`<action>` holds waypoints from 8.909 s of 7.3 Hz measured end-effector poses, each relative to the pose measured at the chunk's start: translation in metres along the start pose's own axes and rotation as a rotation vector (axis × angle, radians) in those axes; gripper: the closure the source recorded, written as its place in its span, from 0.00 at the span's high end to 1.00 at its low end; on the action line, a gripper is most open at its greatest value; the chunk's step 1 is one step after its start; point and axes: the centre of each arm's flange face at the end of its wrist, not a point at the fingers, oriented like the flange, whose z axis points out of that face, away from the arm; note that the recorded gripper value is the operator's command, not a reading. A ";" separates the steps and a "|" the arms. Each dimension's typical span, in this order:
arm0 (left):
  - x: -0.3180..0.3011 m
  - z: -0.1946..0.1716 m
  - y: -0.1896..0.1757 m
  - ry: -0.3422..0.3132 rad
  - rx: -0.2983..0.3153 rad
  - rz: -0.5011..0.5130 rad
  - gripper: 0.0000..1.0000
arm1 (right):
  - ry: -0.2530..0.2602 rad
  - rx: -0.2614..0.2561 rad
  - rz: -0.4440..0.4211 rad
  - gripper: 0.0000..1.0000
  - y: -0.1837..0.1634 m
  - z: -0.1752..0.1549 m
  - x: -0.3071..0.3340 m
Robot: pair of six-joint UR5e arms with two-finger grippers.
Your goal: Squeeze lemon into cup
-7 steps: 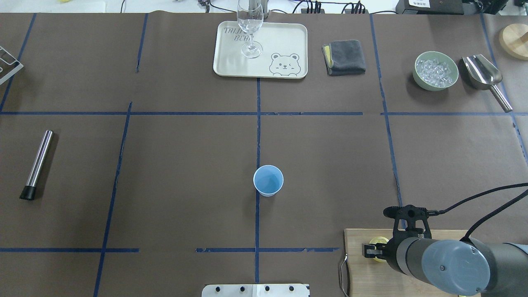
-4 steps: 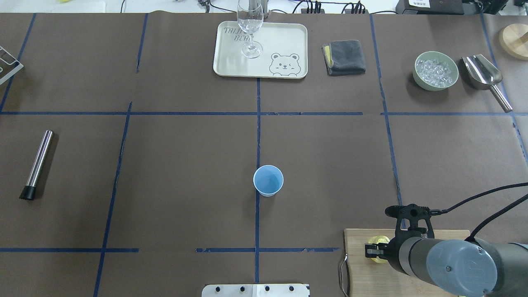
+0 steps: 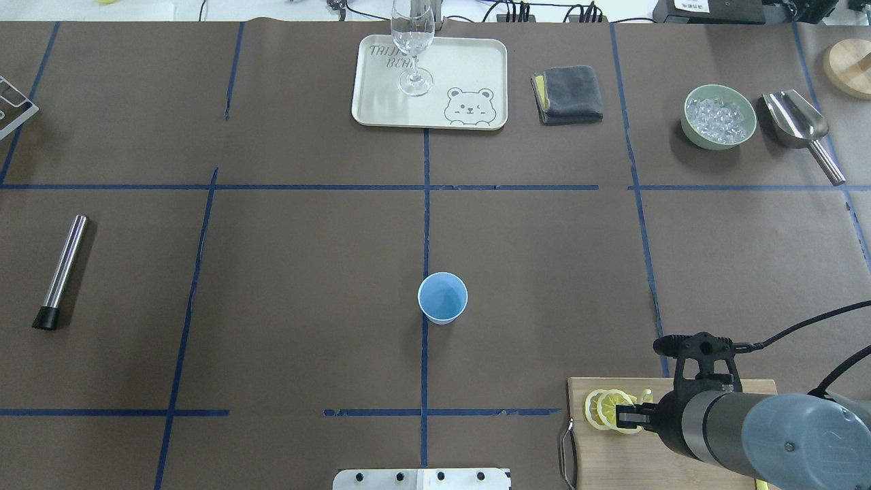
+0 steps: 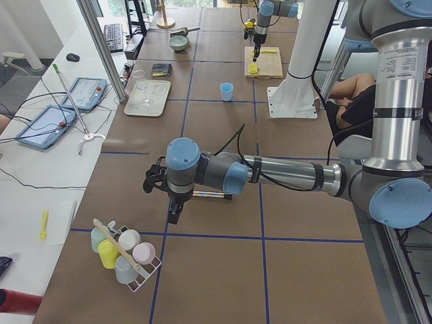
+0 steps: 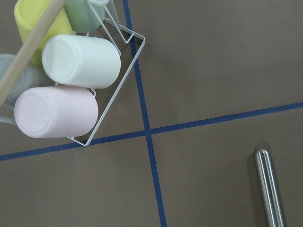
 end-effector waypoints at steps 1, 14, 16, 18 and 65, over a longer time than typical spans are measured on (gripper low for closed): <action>0.000 0.000 0.000 0.000 0.000 0.000 1.00 | -0.005 -0.004 0.010 0.30 -0.005 -0.013 -0.002; -0.011 0.011 0.004 0.001 -0.022 -0.020 1.00 | 0.000 0.051 0.132 0.32 -0.184 0.004 -0.308; -0.012 0.012 0.005 0.001 -0.025 -0.022 1.00 | 0.035 0.028 0.139 0.33 -0.182 0.009 -0.305; -0.013 0.013 0.005 0.001 -0.025 -0.023 1.00 | 0.070 -0.003 0.141 0.36 -0.172 0.015 -0.303; 0.456 -0.086 -0.092 0.333 0.425 0.228 0.00 | -0.035 -0.011 -0.084 1.00 -0.303 -0.130 0.376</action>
